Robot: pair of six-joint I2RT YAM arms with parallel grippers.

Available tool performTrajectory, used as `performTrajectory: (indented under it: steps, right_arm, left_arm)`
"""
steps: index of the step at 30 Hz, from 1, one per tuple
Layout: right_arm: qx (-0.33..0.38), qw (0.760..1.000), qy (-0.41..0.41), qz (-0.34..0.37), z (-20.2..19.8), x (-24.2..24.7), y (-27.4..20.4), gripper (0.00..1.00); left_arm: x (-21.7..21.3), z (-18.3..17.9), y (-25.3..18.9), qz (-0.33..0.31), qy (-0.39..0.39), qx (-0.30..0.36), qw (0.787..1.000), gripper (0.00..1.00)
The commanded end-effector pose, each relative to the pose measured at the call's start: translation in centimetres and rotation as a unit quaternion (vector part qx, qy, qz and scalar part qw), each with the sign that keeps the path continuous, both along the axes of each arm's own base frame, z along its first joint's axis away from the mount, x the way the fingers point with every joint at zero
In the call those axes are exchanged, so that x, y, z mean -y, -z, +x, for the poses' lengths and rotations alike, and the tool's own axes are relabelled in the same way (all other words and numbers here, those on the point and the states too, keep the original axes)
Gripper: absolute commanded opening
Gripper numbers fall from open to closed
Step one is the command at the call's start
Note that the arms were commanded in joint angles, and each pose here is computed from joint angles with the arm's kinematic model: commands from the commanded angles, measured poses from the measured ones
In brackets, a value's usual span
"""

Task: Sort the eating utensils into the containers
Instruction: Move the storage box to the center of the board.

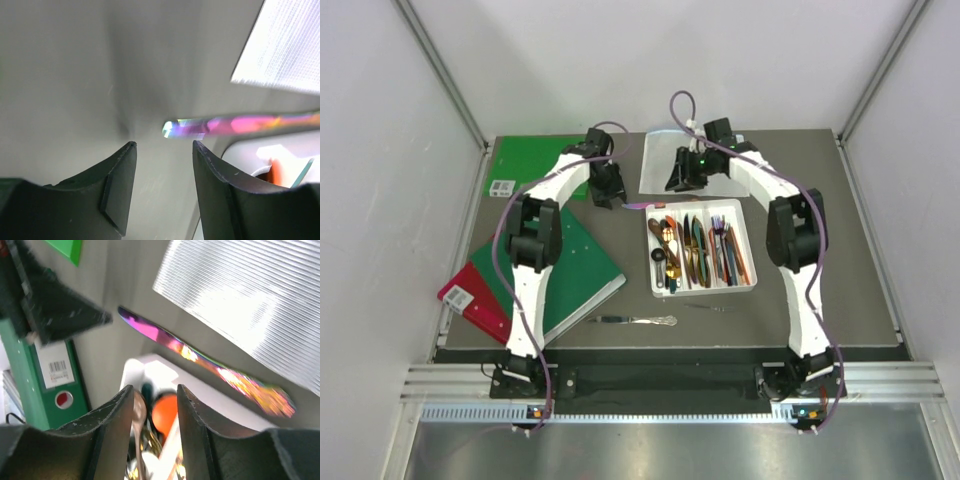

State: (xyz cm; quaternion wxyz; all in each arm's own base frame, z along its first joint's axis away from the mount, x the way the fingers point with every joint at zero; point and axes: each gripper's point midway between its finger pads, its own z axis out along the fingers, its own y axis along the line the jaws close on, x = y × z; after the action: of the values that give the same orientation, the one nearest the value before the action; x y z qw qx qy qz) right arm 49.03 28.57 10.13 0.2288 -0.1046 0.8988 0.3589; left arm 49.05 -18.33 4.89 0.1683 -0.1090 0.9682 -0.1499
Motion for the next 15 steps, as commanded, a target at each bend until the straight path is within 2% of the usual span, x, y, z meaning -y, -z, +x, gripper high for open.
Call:
performTrajectory:
  steps: [1, 7, 15]
  right_arm:
    - [0.012, 0.999, 0.019, -0.038, -0.8, 4.2, -2.2, 0.41]
    - [-0.008, 0.997, 0.047, -0.052, -1.0, 7.2, -0.7, 0.4]
    - [-0.044, 0.993, 0.063, -0.087, -2.5, 9.4, 2.5, 0.4]
  left_arm:
    - [1.7, 1.4, -0.3, -0.025, -0.008, -0.008, 1.0, 0.54]
    - [4.4, 2.2, -0.6, -0.064, 0.006, 0.011, 0.998, 0.54]
    - [7.7, 4.8, -4.2, -0.122, 0.029, 0.085, 0.988, 0.54]
